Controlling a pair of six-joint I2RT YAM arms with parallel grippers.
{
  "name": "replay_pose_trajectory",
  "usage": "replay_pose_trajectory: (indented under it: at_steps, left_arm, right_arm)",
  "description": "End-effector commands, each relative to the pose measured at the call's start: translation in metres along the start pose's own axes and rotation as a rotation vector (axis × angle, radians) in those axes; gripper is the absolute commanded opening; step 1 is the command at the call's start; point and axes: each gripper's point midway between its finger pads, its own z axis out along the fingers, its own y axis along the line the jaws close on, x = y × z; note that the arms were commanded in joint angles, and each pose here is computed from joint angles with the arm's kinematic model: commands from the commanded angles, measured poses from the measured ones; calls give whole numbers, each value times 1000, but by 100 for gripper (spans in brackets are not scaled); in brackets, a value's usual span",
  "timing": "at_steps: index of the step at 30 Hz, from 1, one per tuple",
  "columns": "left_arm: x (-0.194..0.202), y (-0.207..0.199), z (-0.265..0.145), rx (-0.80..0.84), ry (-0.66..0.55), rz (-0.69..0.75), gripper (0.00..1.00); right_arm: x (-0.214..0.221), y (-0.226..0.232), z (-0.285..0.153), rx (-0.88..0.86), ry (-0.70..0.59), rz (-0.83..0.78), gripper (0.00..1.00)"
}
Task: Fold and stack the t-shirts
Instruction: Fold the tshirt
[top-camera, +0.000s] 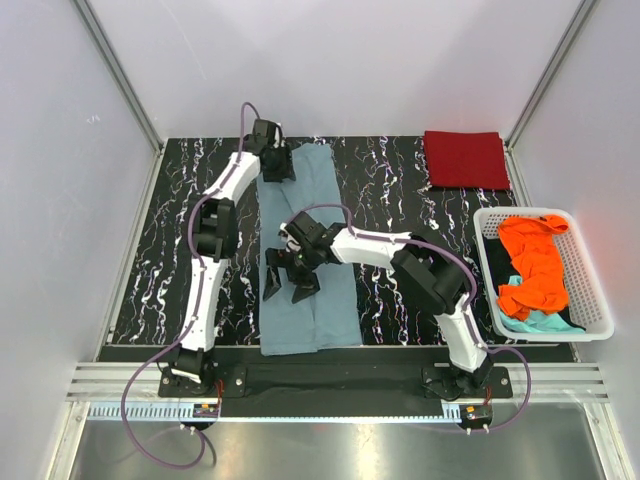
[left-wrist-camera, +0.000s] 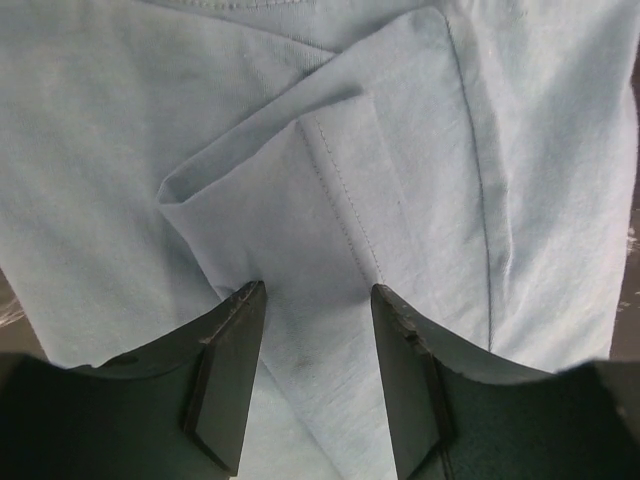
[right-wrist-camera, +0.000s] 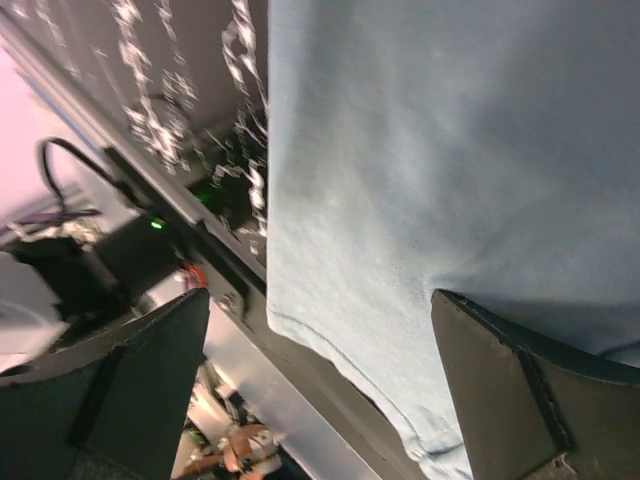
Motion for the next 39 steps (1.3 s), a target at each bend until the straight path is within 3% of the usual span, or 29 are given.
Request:
replay_pose_trajectory:
  at_steps: [1, 5, 12, 16, 18, 21, 22, 24, 25, 27, 28, 31, 34, 39]
  left_arm:
    - [16, -43, 18, 125, 14, 100, 53]
    - [7, -43, 12, 102, -28, 103, 53]
    - [-38, -42, -51, 129, -140, 93, 56]
    - [-70, -46, -134, 109, -243, 75, 57]
    - [-66, -39, -158, 86, -244, 63, 59]
    - [-47, -27, -201, 35, -229, 51, 61]
    - [-21, -17, -204, 6, -164, 39, 61]
    - [-2, -16, -238, 6, -165, 41, 61]
    - [35, -8, -231, 3, -81, 28, 60]
    - [64, -11, -257, 27, -71, 32, 60]
    - [108, 0, -248, 19, 34, -3, 60]
    - [174, 4, -261, 55, 123, -43, 58]
    - [184, 1, -271, 93, 64, -5, 60]
    - [135, -29, -254, 198, 8, 69, 60]
  right_arm:
    - [-29, 30, 7, -134, -80, 1, 100]
    - [-30, 30, 3, -124, -108, -5, 100]
    - [-11, 19, -27, -48, -103, -113, 100]
    - [-5, 11, -62, 52, -133, -160, 100]
    - [-6, 8, -88, 91, -176, -173, 100]
    - [-4, -10, -124, 143, -229, -122, 100]
    - [3, -23, -128, 153, -224, -83, 100]
    - [2, -31, -151, 124, -263, 0, 100]
    - [13, -45, -150, 131, -240, 44, 100]
    - [19, -51, -158, 93, -249, 90, 100]
    - [29, -62, -154, 106, -230, 111, 100]
    - [36, -75, -154, 130, -260, 134, 100]
    - [31, -74, -157, 119, -281, 142, 99]
    - [29, -58, -168, 76, -305, 158, 100]
